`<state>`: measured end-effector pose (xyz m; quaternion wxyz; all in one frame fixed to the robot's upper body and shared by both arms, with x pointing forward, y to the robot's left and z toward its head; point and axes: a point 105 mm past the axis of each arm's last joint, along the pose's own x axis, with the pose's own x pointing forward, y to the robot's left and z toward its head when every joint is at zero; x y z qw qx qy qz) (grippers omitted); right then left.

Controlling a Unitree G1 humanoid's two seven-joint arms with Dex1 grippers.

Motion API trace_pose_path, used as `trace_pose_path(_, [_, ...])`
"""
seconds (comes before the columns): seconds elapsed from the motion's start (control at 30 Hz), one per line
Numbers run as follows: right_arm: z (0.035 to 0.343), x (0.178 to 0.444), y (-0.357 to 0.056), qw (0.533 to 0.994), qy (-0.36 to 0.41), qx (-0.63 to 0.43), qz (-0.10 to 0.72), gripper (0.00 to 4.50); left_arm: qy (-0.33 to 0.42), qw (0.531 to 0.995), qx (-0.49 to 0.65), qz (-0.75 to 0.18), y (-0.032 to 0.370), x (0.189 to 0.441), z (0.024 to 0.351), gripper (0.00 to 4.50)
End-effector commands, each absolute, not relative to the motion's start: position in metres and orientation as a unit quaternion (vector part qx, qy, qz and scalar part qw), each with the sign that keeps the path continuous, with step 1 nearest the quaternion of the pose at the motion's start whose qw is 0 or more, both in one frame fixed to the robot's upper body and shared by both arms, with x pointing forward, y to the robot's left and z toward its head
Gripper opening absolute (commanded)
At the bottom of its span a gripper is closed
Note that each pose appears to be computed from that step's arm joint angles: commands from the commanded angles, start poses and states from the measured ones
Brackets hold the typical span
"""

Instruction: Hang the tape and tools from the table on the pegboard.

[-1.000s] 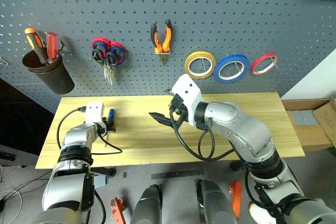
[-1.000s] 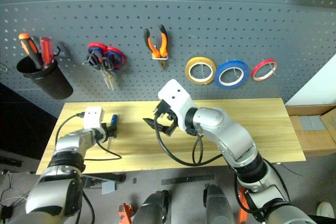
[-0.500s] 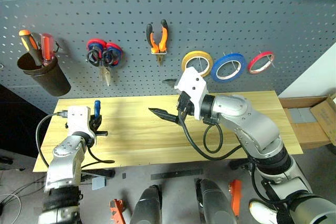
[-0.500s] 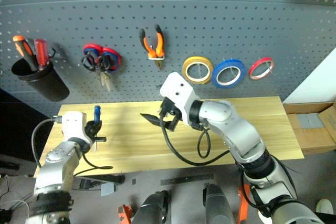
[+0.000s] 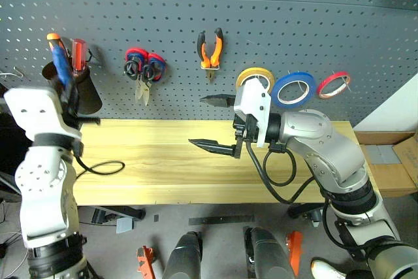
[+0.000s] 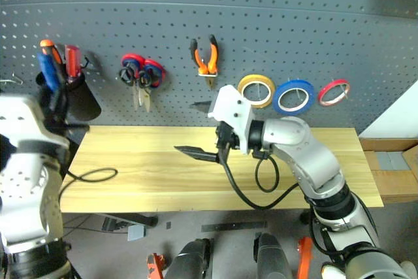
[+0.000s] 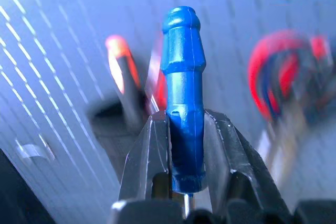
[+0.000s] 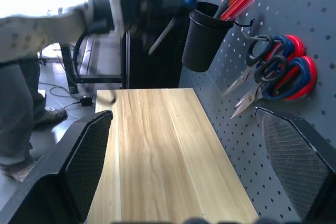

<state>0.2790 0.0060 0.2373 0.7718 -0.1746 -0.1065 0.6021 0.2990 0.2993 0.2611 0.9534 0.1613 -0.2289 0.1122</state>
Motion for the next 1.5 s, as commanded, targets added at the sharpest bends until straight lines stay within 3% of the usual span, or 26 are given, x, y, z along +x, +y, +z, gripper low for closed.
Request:
trace_pose_path(0.03, [0.254, 0.28, 0.004, 0.773, -0.144, -0.179, 0.592, 4.5, -0.296, 0.932, 0.16, 0.134, 0.309, 0.293, 0.305, 0.5])
trace_pose_path(0.13, [0.255, 0.282, 0.006, 0.774, -0.148, -0.178, 0.589, 4.5, -0.331, 0.921, 0.154, 0.136, 0.32, 0.304, 0.334, 0.5])
trace_pose_path(0.3, [0.255, 0.284, 0.011, 0.776, -0.152, -0.179, 0.585, 4.5, -0.35, 0.916, 0.137, 0.136, 0.338, 0.33, 0.353, 0.5])
trace_pose_path(0.53, [0.256, 0.283, 0.014, 0.779, -0.157, -0.182, 0.579, 4.5, -0.333, 0.925, 0.116, 0.141, 0.35, 0.354, 0.333, 0.5])
trace_pose_path(0.77, [0.263, 0.281, 0.014, 0.784, -0.169, -0.171, 0.572, 4.5, -0.318, 0.929, 0.123, 0.147, 0.352, 0.36, 0.311, 0.5])
trace_pose_path(1.13, [0.264, 0.283, 0.014, 0.784, -0.172, -0.174, 0.571, 4.5, -0.351, 0.914, 0.103, 0.177, 0.358, 0.344, 0.315, 4.38])
trace_pose_path(1.23, [0.265, 0.283, 0.011, 0.786, -0.176, -0.173, 0.567, 4.5, -0.38, 0.902, 0.104, 0.175, 0.35, 0.336, 0.332, 4.46])
trace_pose_path(1.37, [0.274, 0.284, 0.0, 0.793, -0.187, -0.152, 0.559, 4.5, -0.426, 0.893, 0.128, 0.069, 0.29, 0.334, 0.369, 4.46])
trace_pose_path(1.5, [0.274, 0.283, -0.022, 0.804, -0.18, -0.141, 0.549, 4.5, -0.381, 0.91, 0.144, -0.078, 0.226, 0.342, 0.356, 4.46])
